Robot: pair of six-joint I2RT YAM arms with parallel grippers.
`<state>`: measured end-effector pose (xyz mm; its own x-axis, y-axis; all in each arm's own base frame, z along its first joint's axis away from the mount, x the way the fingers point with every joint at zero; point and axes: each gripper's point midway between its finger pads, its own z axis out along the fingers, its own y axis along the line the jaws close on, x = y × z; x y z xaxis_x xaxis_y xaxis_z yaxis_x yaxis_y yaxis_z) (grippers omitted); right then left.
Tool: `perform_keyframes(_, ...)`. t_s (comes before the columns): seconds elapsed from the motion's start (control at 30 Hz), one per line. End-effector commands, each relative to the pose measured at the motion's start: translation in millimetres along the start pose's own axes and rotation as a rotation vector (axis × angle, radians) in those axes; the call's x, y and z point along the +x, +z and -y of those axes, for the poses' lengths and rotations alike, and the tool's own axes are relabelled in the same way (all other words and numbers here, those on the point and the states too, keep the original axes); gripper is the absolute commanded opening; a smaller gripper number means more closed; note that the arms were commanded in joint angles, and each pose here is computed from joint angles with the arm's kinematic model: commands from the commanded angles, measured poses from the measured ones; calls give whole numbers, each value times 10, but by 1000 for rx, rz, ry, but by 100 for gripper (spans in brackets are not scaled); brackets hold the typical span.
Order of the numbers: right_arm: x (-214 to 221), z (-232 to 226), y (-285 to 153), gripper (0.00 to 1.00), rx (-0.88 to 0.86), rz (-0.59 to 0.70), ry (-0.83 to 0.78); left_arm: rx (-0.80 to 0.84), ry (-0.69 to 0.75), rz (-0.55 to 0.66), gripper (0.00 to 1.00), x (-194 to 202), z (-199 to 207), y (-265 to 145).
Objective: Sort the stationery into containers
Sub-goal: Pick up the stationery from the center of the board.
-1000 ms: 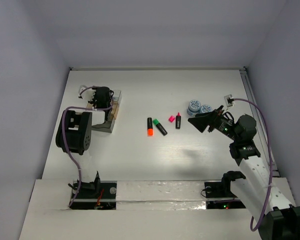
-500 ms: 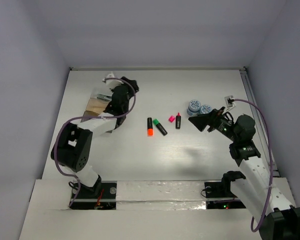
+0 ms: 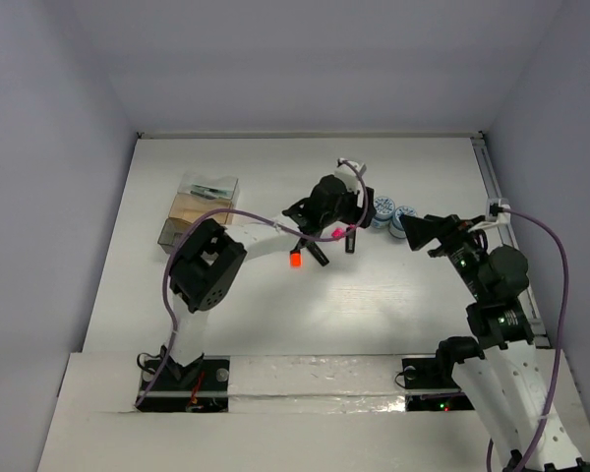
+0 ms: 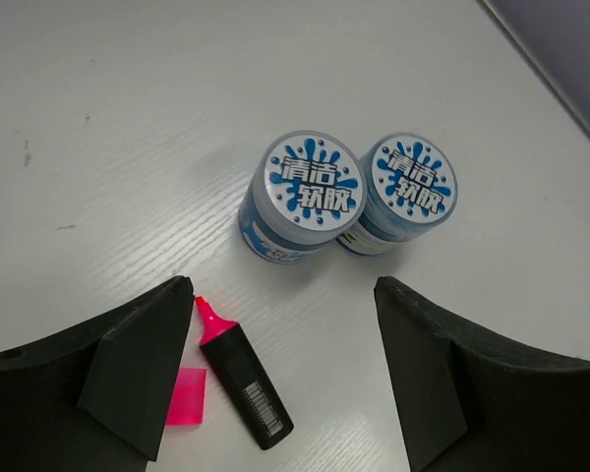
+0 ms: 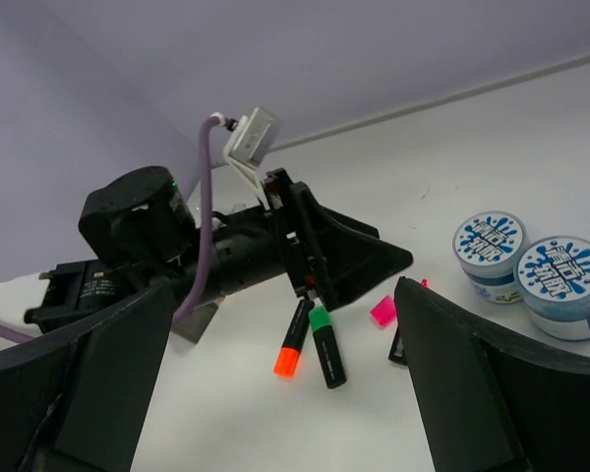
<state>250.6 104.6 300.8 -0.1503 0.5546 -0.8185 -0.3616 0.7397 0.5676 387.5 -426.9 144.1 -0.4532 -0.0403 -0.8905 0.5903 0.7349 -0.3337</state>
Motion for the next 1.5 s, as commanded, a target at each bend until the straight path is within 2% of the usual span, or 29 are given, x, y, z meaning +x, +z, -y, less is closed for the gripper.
perform_keyframes(0.0,-69,47,17,100,46,8,-20,63,132,-40,72,-76,246,57)
perform_keyframes(0.27,-24,59,39,100,38,-2,-16,-2,221,-140,70,146,166,236)
perform_keyframes(0.47,-3,71,35,100,41,-6,-12,23,248,-164,70,229,186,384)
perform_keyframes(0.83,50,70,43,100,30,-25,-10,52,281,-169,71,186,269,808)
perform_keyframes(1.1,38,65,32,100,29,-18,-13,16,291,-166,70,211,204,1040)
perform_keyframes(1.3,32,59,21,100,25,-13,-16,-36,298,-131,60,208,99,1126)
perform_keyframes(1.37,41,65,21,100,27,-16,-15,-45,293,-108,41,156,97,1137)
perform_keyframes(1.47,62,87,21,100,32,-18,-14,-61,277,-69,27,28,104,1079)
